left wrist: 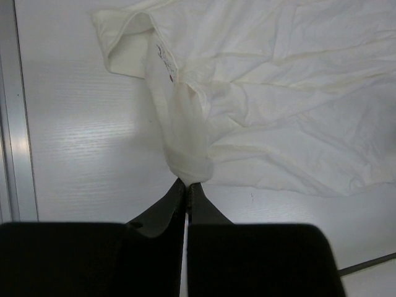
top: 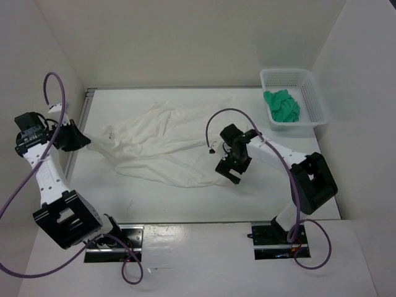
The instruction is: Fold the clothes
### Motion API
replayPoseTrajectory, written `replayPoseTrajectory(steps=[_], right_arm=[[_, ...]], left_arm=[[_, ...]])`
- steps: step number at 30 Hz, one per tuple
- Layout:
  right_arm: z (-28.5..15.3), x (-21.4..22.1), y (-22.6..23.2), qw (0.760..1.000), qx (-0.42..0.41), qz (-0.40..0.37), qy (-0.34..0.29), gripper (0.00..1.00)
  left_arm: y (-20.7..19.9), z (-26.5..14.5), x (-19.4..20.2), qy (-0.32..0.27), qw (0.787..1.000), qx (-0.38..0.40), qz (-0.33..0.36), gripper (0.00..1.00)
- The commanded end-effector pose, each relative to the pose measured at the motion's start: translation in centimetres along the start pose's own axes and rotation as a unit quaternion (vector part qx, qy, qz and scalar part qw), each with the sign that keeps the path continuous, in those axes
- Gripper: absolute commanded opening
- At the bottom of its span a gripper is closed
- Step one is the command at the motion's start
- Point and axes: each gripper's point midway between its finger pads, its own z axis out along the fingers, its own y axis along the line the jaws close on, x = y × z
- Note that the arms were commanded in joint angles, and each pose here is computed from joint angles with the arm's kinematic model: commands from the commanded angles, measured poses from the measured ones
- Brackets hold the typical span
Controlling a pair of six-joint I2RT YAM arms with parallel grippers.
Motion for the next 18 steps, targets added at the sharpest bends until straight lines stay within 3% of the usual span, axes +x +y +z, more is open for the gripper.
replayPoseTrajectory(steps=[1, 11, 18], right_arm=[[1.4, -0.2, -0.5, 1.0, 0.022, -0.017, 0.006, 0.99], [4.0, -1.4, 2.1, 0.998, -0.002, -0.055, 0.016, 0.99], [5.8, -1.3, 2.4, 0.998, -0.01, -0.061, 0.031, 0.84]], left_arm=[[-0.2, -0.1, 0.7, 0.004, 1.0, -0.008, -0.023, 0.0], [0.4, 0.4, 1.5, 0.004, 0.999, -0.035, -0.016, 0.0], [-0.3, 0.9, 1.4, 0.007, 0.999, -0.037, -0.001, 0.0]])
